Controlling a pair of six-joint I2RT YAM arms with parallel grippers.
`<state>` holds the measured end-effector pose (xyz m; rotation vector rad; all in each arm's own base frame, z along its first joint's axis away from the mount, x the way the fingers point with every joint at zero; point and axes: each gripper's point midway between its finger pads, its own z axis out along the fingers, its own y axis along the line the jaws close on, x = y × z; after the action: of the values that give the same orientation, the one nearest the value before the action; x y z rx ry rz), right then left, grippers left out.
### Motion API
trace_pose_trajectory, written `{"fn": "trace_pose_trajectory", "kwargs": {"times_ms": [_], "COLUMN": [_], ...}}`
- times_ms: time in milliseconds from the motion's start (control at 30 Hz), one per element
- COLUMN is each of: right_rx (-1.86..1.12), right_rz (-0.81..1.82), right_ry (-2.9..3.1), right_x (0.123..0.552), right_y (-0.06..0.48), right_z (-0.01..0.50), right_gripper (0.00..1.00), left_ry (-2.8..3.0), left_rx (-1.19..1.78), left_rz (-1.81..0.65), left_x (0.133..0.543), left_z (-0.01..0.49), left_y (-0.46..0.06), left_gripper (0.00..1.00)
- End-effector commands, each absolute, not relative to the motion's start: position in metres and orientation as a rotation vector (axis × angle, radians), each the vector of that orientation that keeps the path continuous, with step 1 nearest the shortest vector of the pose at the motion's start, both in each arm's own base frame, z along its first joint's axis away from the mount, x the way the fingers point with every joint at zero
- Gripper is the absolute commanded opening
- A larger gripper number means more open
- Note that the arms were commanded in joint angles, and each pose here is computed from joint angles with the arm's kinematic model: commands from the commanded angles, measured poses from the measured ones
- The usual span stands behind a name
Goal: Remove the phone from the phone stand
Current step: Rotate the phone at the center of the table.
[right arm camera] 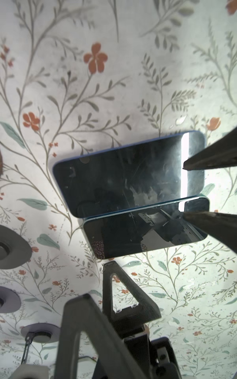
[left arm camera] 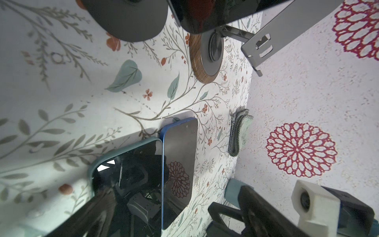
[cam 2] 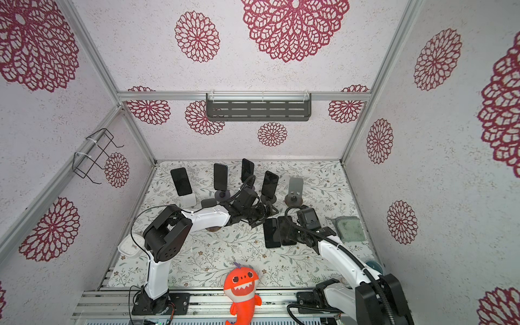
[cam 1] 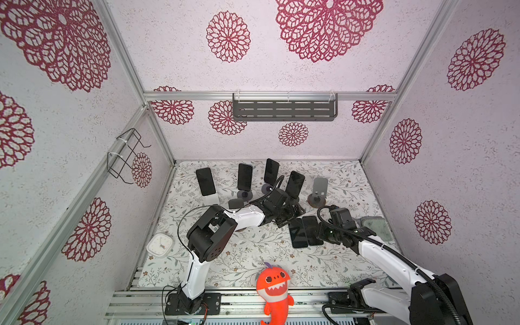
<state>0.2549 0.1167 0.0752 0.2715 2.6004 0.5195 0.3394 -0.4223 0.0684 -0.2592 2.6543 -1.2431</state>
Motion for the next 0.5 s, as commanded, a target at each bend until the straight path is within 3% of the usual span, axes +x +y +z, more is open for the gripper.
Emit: {"fn": "trace_pose_trajectory", "kwargs": {"times_ms": [0,167,300,467], "right_rx": [0.257,0.276,0.278,0.281], "right_rz": [0.479,0.467,0.482,0.488], "right_ry": [2.568,2.536,2.511,2.495], "right_x": [0.259,0.266,0.273,0.280], "right_y": [0.109,0.100,0.097,0.093], "right_z": [0.090,0.098,0.106,0.113], "right_gripper": [0.39,0.41,0.45,0.57], "left_ry": [2.629,2.603,2.475,2.328], "left_rx": [-0.235,-0.098,0.057,0.208], "left_rz": [-1.219,-1.022,-0.886,-0.720], "left_x": [0.343,0.351,0.363,0.382], "left_z": [0.081,0.101,0.152,0.199], "left_y": [-0.421,-0.403,-0.389,-0.375], "left_gripper": [0.98,0.98,0.98,0.98]}}
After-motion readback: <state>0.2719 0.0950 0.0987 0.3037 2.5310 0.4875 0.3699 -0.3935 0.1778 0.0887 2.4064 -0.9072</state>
